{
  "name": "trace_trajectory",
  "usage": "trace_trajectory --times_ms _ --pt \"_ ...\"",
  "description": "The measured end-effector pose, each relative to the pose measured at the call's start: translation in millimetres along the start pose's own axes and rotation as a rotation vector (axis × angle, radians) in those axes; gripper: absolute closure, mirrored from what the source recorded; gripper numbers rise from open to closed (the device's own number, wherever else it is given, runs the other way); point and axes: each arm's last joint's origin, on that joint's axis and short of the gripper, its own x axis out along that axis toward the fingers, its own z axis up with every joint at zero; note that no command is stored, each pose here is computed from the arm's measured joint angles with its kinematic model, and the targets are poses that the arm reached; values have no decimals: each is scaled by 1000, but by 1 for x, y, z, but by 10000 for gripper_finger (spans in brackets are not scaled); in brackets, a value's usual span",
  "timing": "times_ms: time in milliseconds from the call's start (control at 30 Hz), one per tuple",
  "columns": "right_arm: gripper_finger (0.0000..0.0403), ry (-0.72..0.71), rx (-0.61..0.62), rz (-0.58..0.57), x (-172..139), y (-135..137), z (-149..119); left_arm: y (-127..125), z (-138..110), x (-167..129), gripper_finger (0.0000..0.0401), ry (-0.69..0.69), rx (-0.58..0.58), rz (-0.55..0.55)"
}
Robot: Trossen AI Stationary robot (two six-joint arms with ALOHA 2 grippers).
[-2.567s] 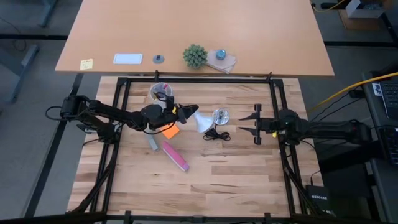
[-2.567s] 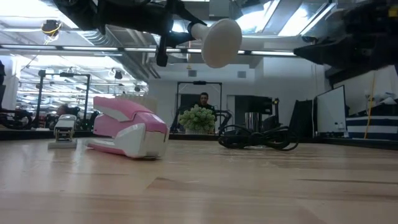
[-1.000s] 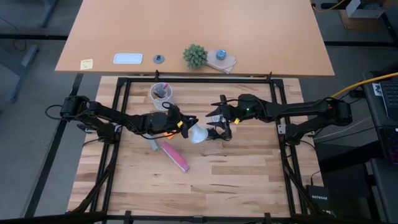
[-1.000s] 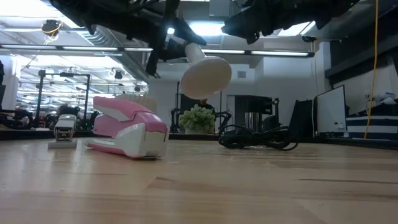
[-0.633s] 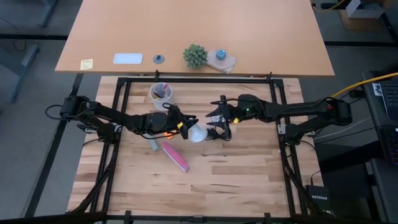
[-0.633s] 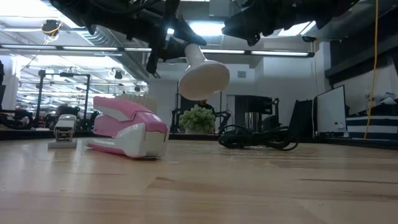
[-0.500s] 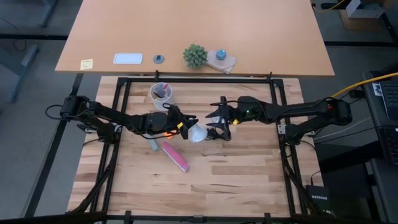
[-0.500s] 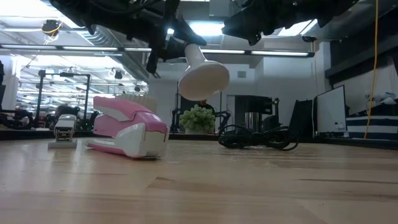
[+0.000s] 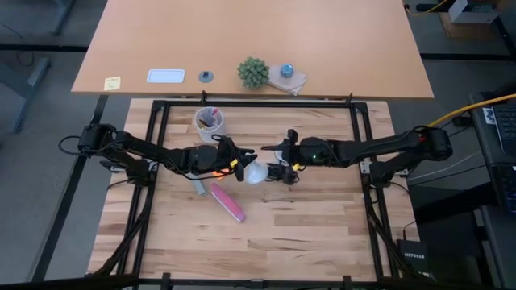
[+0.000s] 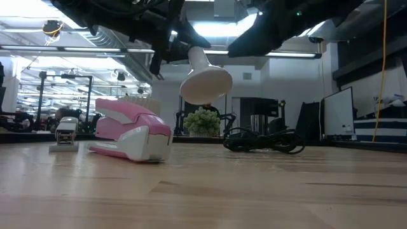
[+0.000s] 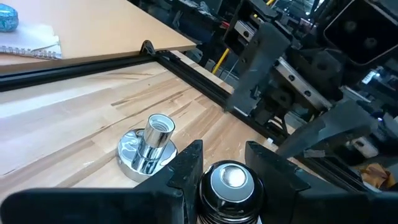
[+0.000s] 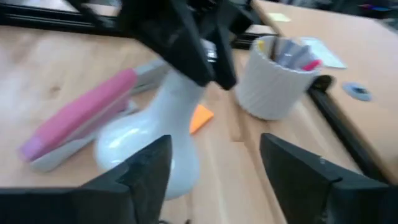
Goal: Screw lightbulb
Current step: Insert the lightbulb into the lamp
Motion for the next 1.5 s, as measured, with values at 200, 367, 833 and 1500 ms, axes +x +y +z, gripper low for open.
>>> trace_trajectory --times_ms 200,367,833,1500 --pt "102 -29 69 80 2 5 2 1 -1 0 292 8 4 5" --pt "102 -46 273 175 2 8 4 0 0 0 292 1 21 1" --pt "104 -121 488 185 44 17 -7 -1 1 0 292 -10 28 -6" --pt "124 -123 381 113 68 20 -4 -1 2 0 292 -20 12 -13"
